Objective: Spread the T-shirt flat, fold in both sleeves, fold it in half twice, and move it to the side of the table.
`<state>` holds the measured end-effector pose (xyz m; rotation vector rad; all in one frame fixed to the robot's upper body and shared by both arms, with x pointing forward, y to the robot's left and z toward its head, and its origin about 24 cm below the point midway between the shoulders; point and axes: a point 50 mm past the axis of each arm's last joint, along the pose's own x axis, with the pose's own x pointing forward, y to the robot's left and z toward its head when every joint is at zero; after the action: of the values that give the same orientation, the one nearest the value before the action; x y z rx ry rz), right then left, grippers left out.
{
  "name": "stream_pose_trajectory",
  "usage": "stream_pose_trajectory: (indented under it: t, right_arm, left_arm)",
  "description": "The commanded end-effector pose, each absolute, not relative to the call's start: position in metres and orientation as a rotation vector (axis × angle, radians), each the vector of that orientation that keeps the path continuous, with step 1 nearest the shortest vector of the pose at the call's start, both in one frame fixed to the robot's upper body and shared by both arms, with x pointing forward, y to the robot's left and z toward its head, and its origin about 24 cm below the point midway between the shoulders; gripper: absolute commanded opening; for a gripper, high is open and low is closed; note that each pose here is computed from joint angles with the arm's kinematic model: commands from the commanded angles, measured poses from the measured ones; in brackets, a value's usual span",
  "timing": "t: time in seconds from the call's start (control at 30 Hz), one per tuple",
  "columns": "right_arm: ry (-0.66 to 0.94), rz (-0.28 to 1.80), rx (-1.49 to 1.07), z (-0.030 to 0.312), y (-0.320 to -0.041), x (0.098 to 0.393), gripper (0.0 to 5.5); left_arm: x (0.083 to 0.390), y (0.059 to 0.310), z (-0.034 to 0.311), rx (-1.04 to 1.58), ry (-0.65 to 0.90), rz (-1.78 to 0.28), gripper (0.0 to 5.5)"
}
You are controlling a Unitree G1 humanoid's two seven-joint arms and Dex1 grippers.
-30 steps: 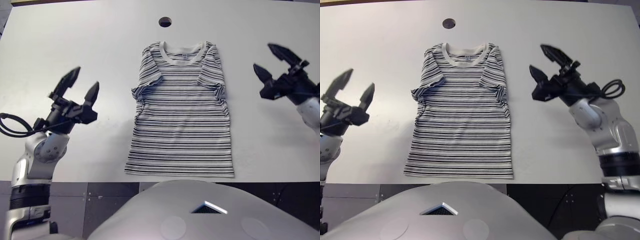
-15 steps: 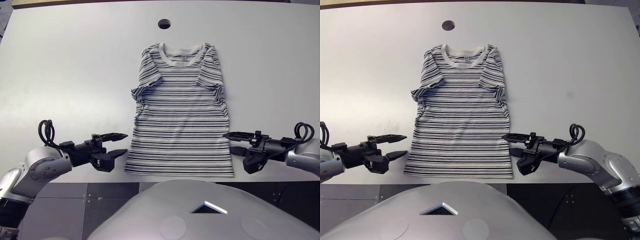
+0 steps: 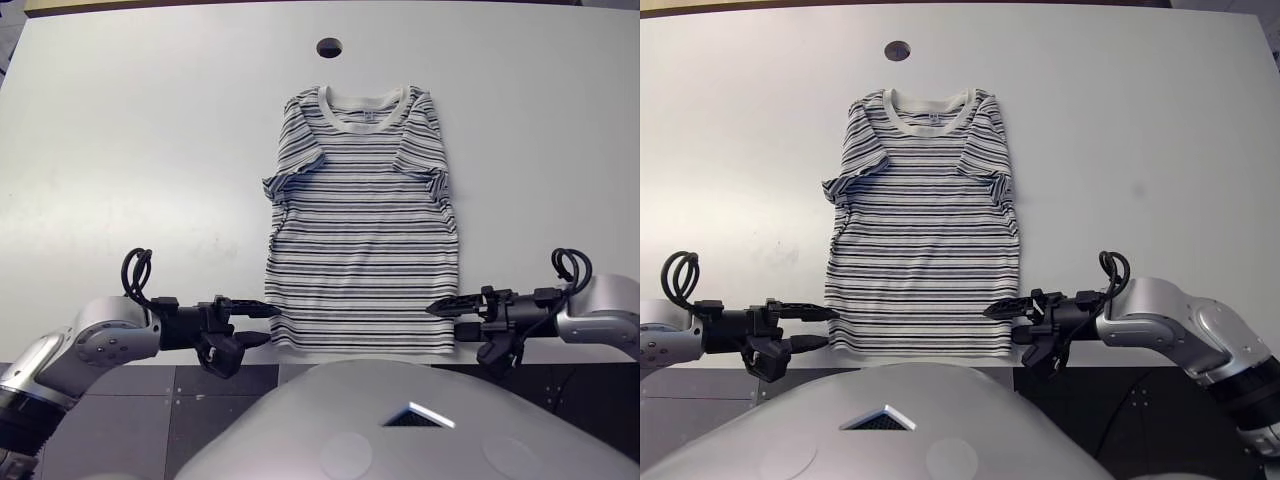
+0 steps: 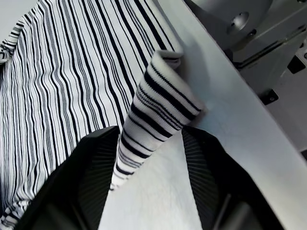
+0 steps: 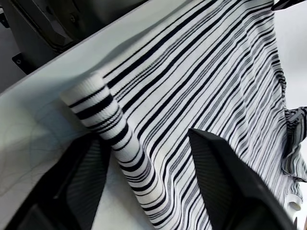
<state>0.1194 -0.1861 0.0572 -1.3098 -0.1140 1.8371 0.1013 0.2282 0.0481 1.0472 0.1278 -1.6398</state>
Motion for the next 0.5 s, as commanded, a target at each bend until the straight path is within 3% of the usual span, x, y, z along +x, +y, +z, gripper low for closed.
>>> stream_pose_trajectory:
  t: [0.03, 0.37, 0.5]
  right_arm:
    - [0.044, 1.945, -1.338, 0.039, -0.197, 0.110, 2.05]
    - [0.009, 1.920, -1.265, 0.048, -0.194, 0.114, 0.20]
    - [0.005, 1.839, -1.068, 0.057, -0.189, 0.115, 0.11]
  left_arm:
    - [0.095, 0.235, 0.037, 1.057, 0.221, -1.675, 1.76]
    - [0.096, 0.228, 0.040, 0.956, 0.159, -1.647, 0.22]
    - [0.091, 0.218, 0.048, 0.823, 0.095, -1.635, 0.12]
